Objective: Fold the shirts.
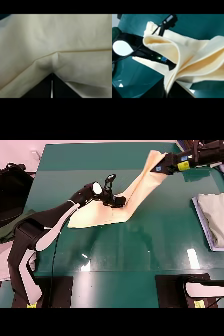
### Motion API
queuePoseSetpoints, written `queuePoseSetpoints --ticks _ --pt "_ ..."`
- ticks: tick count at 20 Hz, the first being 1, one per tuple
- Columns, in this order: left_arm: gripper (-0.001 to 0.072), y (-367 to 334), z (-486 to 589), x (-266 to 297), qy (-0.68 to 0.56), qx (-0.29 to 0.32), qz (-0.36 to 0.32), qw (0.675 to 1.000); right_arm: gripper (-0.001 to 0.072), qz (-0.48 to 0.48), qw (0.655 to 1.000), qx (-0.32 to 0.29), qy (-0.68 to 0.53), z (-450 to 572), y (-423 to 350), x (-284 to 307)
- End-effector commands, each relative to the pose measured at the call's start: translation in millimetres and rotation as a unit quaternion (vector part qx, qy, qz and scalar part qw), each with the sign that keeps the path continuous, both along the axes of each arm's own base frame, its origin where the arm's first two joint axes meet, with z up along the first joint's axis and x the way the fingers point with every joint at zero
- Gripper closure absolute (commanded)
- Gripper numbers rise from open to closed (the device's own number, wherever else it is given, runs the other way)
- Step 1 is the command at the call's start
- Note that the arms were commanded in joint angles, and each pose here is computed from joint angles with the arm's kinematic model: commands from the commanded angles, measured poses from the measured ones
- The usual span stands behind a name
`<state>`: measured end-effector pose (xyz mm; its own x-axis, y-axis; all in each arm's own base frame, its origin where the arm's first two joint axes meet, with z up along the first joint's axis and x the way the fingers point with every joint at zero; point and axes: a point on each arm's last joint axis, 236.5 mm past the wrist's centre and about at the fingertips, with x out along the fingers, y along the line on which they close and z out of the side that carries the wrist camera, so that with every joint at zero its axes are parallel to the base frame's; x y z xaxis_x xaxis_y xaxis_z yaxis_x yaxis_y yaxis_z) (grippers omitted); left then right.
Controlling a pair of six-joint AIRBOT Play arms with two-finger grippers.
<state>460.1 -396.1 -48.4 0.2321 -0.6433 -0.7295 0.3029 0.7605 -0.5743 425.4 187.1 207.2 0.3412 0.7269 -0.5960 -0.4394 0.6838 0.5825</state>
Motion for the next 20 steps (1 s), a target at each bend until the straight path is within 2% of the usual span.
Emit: queuePoseSetpoints --ticks 1,3,6,9,10,12,13,15,16,20 --pt "0.0684 7 9 7 0.000 -0.002 -0.001 1.000 0.0694 0.026 0.999 0.011 -0.019 14 36 -9" --pt "0.0684 30 36 26 -0.021 0.006 0.001 1.000 0.0694 0.037 0.999 0.020 -0.033 17 59 -10" --pt "0.0684 105 107 66 -0.095 0.049 0.035 0.994 0.0694 0.063 0.996 0.039 -0.049 14 114 -14" --pt "0.0684 195 189 83 -0.157 0.080 0.090 0.980 0.0692 0.110 0.990 0.065 -0.064 -9 198 -27" --pt "0.0684 223 216 83 -0.177 0.086 0.108 0.974 0.0669 0.131 0.986 0.077 -0.073 -15 231 -31" --pt "0.0683 264 257 78 -0.208 0.093 0.139 0.964 0.0316 0.149 0.981 0.086 -0.084 -36 283 -29" --pt "0.0684 279 271 73 -0.217 0.094 0.151 0.960 0.0258 0.168 0.979 0.088 -0.074 -47 301 -35" --pt "0.0683 295 287 65 -0.228 0.100 0.159 0.955 0.0271 0.198 0.975 0.077 -0.059 -62 312 -44" --pt "0.0683 297 290 61 -0.227 0.101 0.159 0.955 0.0307 0.197 0.977 0.071 -0.051 -66 303 -40" --pt "0.0683 283 284 52 -0.218 0.107 0.130 0.961 0.0308 0.127 0.992 -0.023 -0.005 -113 197 -4"
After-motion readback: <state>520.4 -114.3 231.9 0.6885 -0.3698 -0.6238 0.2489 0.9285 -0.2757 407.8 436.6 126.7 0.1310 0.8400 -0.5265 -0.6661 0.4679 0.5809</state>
